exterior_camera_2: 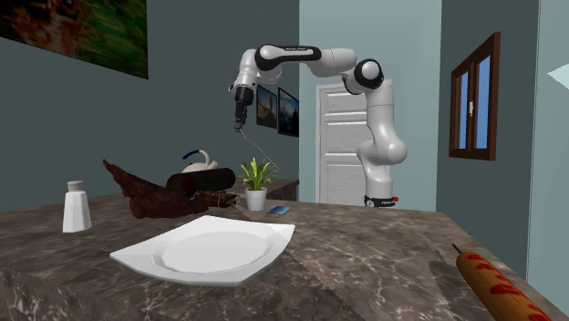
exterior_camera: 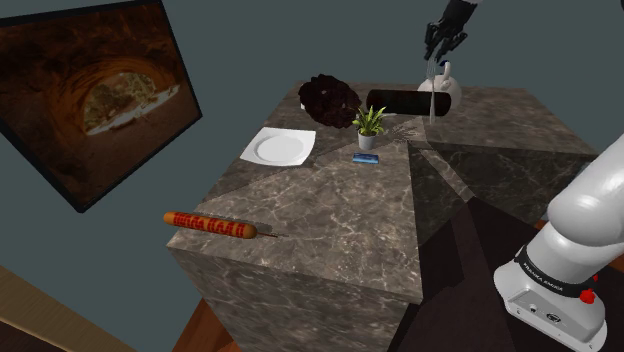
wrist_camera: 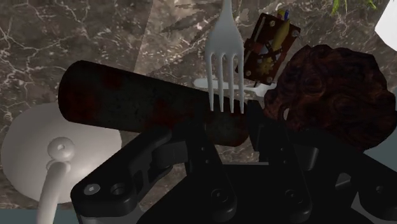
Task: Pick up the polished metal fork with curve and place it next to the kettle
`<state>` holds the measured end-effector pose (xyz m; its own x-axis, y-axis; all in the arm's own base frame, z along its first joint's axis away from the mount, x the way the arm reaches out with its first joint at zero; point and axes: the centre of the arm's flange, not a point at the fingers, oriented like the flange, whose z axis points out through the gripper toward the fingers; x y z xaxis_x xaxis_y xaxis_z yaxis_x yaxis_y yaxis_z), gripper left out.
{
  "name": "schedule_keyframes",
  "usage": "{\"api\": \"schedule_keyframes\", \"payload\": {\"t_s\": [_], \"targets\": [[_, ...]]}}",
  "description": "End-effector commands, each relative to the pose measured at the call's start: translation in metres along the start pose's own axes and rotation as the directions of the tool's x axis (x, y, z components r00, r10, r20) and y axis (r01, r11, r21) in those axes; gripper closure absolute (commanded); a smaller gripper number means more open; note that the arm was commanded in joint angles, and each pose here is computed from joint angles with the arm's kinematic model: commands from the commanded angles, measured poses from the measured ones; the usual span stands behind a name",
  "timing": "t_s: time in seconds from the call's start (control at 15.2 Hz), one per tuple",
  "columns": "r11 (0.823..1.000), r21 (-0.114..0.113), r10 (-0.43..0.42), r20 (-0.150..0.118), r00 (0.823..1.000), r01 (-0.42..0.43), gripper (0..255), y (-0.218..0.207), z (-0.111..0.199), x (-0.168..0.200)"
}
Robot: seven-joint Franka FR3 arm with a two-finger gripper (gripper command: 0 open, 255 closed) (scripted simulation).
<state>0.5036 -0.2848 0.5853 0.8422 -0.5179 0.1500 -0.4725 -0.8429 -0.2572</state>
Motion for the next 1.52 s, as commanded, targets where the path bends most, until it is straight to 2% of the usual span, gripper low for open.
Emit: {"api": "schedule_keyframes", "payload": {"t_s": [0.0,1.45], "targets": [[1.0,0.0,-0.002,0.0,1.0,0.002,255,0.026,-0.007,0.003],[1.0,0.0,-0.002,0.0,1.0,0.002,255,0.306,-0.081,0.02]]}}
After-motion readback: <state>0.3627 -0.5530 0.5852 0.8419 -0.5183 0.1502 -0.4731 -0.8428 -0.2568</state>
